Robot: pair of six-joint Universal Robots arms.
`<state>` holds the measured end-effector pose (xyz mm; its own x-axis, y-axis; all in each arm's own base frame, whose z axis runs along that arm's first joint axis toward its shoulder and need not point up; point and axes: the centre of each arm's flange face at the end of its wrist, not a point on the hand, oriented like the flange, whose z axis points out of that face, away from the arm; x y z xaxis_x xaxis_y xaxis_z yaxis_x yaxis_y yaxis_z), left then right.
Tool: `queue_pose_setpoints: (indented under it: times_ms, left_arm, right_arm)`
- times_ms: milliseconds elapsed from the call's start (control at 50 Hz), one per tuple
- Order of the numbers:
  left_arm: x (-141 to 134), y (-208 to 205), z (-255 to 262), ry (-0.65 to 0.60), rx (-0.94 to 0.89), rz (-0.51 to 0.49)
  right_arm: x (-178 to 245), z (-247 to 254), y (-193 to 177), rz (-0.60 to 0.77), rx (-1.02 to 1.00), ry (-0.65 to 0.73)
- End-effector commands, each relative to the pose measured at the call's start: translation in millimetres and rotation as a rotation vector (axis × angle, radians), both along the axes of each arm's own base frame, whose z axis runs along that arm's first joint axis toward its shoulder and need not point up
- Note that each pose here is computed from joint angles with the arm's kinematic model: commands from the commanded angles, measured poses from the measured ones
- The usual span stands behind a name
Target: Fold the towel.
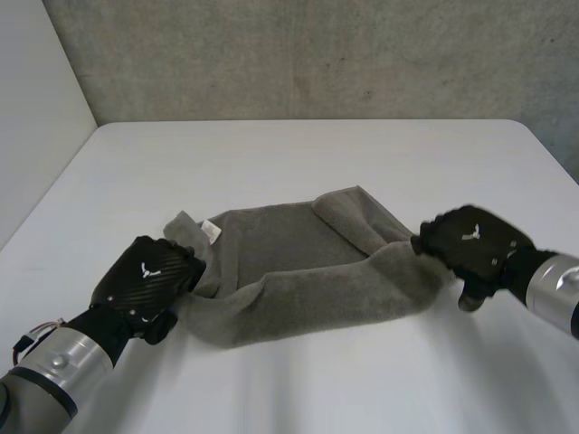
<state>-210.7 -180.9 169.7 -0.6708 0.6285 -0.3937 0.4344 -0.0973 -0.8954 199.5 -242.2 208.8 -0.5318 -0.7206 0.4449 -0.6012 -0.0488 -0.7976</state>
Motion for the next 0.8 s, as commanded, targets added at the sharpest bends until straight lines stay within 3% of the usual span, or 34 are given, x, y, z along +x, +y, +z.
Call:
queue_pose_setpoints:
  times_ms: [20,320,460,600,800]
  left_arm:
    - [1,1,12,-0.001,-0.009,0.013]
    - [-4,-4,28,0.007,-0.046,0.023]
    - [-2,-1,21,-0.023,0.036,0.046]
    - [0,1,6,-0.061,0.152,0.052]
    - [0,-4,1,-0.076,0.171,0.069]
  right_arm:
    - [4,26,-20,-0.080,-0.001,-0.155]
    - [29,4,-84,-0.132,0.015,-0.135]
    - [35,-25,-113,-0.130,0.178,-0.092]
    - [38,-45,-121,-0.120,0.279,-0.067]
    - [43,-62,-125,-0.115,0.308,-0.055]
